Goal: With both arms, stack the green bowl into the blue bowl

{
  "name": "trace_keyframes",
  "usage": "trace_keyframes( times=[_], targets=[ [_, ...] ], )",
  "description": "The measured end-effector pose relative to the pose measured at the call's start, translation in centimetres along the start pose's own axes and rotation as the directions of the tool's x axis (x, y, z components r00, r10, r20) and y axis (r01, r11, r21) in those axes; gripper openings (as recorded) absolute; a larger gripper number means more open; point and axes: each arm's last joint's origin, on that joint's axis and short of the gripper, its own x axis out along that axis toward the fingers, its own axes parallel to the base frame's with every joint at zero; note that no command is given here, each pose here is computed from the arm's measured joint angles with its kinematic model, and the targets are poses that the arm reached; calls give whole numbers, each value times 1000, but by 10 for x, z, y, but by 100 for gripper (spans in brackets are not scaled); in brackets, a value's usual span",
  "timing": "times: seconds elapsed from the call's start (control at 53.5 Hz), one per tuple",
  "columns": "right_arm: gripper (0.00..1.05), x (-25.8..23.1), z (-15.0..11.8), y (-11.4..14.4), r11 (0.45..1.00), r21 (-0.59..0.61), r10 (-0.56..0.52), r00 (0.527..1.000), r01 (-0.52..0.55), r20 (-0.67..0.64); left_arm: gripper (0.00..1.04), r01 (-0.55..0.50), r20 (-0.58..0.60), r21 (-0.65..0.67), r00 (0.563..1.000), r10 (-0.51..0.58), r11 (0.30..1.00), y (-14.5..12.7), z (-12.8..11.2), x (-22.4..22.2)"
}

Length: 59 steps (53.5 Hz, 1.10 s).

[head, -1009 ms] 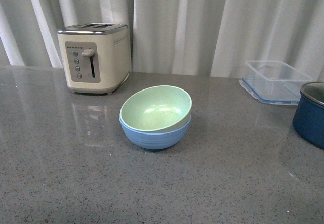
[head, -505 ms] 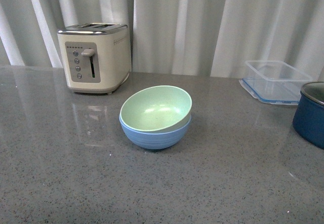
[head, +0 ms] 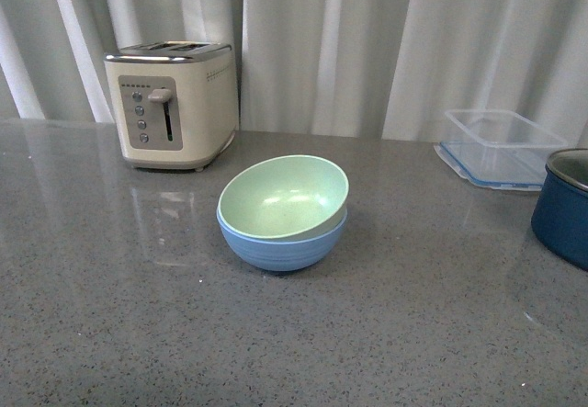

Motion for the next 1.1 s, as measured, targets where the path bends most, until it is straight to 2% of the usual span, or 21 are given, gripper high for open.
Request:
trace_keyframes(
  times=[0.075, 0.243, 0.449, 0.617, 0.785, 0.86, 1.103],
  targets=[
    [1, -7, -5, 0, 1000, 0, 1, 999, -1, -36, 98, 0, 0, 0, 1000, 0, 1000, 0, 0, 0],
    [2, -10, -3, 0, 1000, -1, 1, 1000, -1, -6, 98, 0, 0, 0, 1000, 0, 1000, 0, 0, 0],
    [37, -10, -3, 0, 1000, -1, 1, 1000, -1, -6, 98, 0, 0, 0, 1000, 0, 1000, 0, 0, 0],
    [72, -10, -3, 0, 1000, -1, 1, 1000, -1, -6, 98, 0, 0, 0, 1000, 0, 1000, 0, 0, 0],
    [97, -10, -3, 0, 1000, 0, 1, 1000, -1, -6, 98, 0, 0, 0, 1000, 0, 1000, 0, 0, 0],
    [94, -10, -3, 0, 1000, -1, 1, 1000, -1, -6, 98, 0, 0, 0, 1000, 0, 1000, 0, 0, 0],
    [95, -10, -3, 0, 1000, 0, 1, 1000, -1, -6, 98, 0, 0, 0, 1000, 0, 1000, 0, 0, 0]
  ],
)
